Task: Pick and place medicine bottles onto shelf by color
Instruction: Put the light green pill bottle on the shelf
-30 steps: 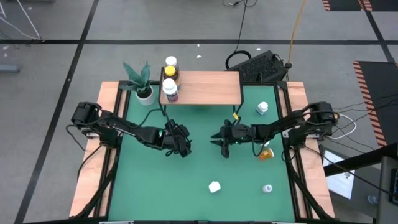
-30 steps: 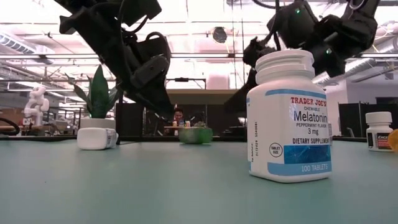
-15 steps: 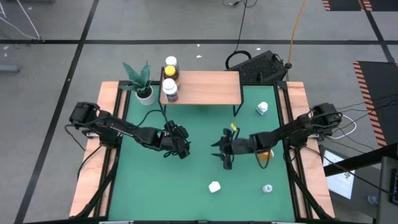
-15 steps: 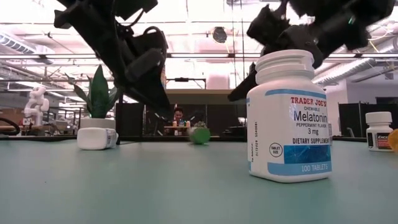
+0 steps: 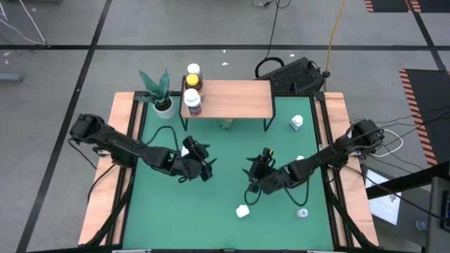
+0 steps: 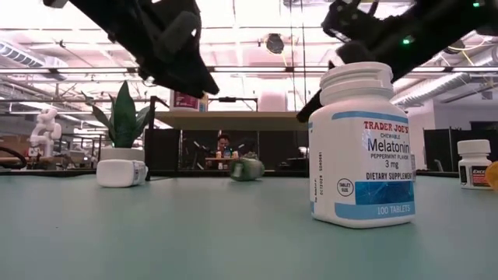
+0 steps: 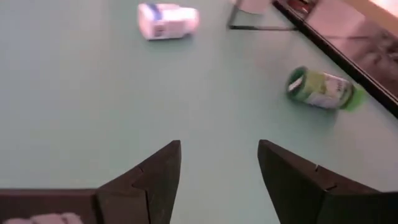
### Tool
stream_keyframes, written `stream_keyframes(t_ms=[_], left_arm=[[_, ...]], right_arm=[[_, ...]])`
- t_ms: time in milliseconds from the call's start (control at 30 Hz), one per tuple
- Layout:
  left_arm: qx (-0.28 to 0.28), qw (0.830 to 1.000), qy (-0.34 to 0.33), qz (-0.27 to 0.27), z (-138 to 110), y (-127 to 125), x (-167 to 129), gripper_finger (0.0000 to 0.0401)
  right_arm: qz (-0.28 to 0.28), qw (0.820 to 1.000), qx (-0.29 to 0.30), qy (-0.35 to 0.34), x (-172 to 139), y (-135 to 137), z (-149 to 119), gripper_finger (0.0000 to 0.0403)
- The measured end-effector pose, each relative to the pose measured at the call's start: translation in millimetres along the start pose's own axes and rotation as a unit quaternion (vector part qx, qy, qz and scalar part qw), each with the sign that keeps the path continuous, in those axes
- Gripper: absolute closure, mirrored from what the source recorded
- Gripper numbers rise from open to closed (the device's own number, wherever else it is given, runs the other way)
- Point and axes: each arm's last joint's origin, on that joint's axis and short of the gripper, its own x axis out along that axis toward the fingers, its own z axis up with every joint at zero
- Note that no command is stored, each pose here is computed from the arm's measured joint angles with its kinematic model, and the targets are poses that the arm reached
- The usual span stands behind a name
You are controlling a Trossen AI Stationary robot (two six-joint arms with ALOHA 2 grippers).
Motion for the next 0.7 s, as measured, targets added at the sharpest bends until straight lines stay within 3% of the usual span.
stream_keyframes(t_ms=[100,167,400,533,700], left_arm=[[0.024,1.000,-0.013,-0.003,-4.2,-10.3,9.7,0.0103],[0.017,1.000,-0.022,0.002,-6.1,-14.0,19.6,0.0103],[-0.020,0.999,-0.030,0.021,-22.5,-21.0,61.9,0.0103],[-0.086,0.995,-0.027,0.046,-35.6,-23.0,77.4,0.0103],[-0.201,0.971,-0.072,0.103,-55.2,-37.8,79.2,0.0103]], right_arm=[[0.023,0.999,-0.038,-0.025,-8.3,11.9,1.3,0.0193],[0.010,0.996,-0.076,-0.046,-12.8,15.7,3.3,0.0193],[-0.135,0.963,-0.227,-0.053,-17.4,9.4,0.9,0.0193],[-0.216,0.944,-0.246,-0.044,-13.7,-1.0,-3.5,0.0193],[-0.277,0.936,-0.209,-0.060,-15.1,-7.2,-8.0,0.0193]])
